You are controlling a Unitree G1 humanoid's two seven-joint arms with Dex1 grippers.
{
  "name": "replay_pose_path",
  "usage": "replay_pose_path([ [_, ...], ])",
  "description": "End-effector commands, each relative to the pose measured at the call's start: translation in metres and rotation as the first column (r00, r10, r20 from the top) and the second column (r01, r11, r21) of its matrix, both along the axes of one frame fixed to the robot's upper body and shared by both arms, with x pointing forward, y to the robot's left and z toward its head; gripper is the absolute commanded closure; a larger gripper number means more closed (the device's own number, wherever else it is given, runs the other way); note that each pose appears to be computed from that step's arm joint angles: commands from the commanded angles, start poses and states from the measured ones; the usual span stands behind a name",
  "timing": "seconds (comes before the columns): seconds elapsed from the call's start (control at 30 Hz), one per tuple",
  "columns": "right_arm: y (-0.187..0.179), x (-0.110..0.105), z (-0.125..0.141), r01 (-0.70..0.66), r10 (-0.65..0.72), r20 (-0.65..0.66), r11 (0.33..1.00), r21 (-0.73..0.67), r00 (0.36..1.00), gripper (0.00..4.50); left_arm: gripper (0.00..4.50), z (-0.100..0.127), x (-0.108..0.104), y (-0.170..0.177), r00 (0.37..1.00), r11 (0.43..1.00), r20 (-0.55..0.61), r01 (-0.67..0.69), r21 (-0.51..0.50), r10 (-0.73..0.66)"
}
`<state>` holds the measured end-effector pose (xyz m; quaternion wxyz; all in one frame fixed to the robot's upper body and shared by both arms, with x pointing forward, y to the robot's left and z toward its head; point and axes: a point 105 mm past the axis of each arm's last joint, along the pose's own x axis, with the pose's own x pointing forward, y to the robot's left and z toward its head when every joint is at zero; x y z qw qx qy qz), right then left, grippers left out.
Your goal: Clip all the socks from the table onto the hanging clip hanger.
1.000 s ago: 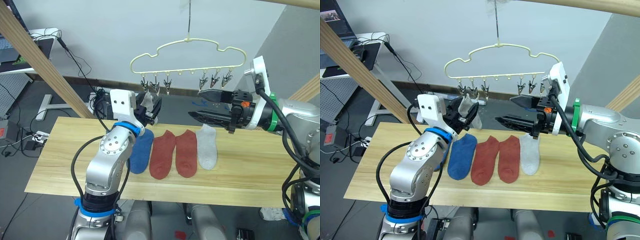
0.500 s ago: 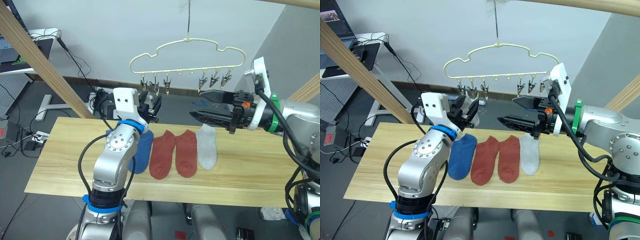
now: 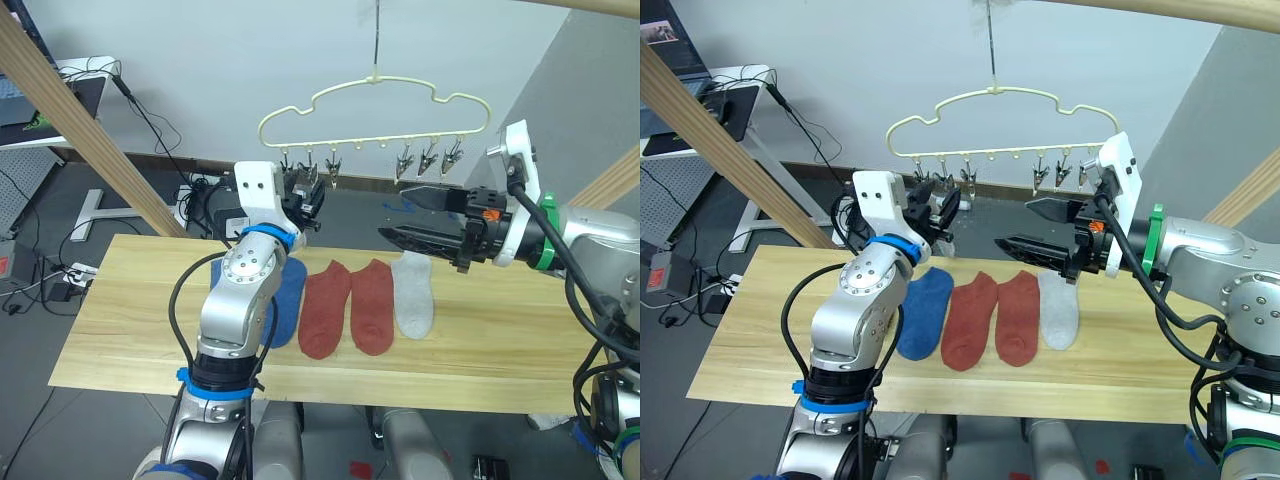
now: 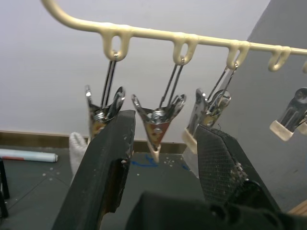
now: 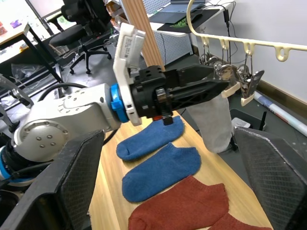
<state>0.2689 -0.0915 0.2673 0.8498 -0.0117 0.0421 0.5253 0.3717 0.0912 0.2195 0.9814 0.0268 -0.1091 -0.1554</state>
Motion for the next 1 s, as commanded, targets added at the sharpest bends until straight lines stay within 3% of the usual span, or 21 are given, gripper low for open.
replay_pose_path([
  [0.03,-0.001,-0.007,0.009,-0.002,0.001,0.051,1.0,0.009,0.999,0.0,2.2,0.013,-0.002,-0.005,0.998,1.0,0.055,0.017,-0.013,-0.017],
  [1.0,0.001,-0.007,0.006,0.016,-0.017,0.028,1.0,0.02,0.999,0.0,2.2,0.021,0.008,0.004,0.992,0.998,0.103,-0.069,0.012,0.067],
])
